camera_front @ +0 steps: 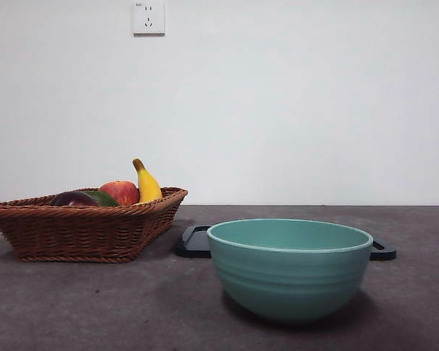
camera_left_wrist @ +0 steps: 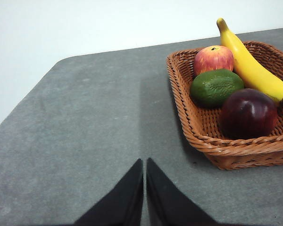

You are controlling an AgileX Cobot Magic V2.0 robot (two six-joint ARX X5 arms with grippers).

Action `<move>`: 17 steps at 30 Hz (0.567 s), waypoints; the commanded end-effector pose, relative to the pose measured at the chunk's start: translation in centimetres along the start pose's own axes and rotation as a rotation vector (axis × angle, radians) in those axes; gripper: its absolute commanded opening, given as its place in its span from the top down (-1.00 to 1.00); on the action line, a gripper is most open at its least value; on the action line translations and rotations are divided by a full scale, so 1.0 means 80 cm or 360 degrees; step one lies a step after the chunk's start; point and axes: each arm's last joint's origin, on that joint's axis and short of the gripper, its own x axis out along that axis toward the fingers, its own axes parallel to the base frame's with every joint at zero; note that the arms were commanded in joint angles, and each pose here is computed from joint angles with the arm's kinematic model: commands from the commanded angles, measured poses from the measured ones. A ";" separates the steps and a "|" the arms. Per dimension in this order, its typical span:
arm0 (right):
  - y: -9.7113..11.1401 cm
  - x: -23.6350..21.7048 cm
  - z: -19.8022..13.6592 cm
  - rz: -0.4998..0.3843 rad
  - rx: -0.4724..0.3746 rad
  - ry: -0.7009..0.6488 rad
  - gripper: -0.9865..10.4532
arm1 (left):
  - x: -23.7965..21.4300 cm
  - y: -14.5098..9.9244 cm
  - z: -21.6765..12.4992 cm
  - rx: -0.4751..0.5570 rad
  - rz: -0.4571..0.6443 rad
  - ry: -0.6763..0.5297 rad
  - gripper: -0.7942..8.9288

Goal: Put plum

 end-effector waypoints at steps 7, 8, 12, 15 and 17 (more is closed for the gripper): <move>-0.001 -0.005 -0.080 -0.0305 -0.0048 -0.0091 0.82 | 0.002 -0.001 -0.008 -0.0011 0.0003 0.0048 0.82; -0.001 -0.005 -0.088 -0.0332 -0.0043 -0.0086 0.82 | 0.002 -0.001 -0.008 -0.0011 0.0003 0.0048 0.82; -0.001 -0.006 -0.113 -0.0410 -0.0037 -0.0072 0.82 | 0.002 -0.001 -0.008 -0.0011 0.0003 0.0048 0.82; -0.001 -0.005 -0.128 -0.0436 -0.0032 -0.0062 0.82 | 0.002 -0.001 -0.008 -0.0011 0.0003 0.0048 0.82; -0.001 -0.004 -0.136 -0.0459 -0.0015 -0.0053 0.82 | 0.002 -0.001 -0.008 -0.0011 0.0003 0.0048 0.82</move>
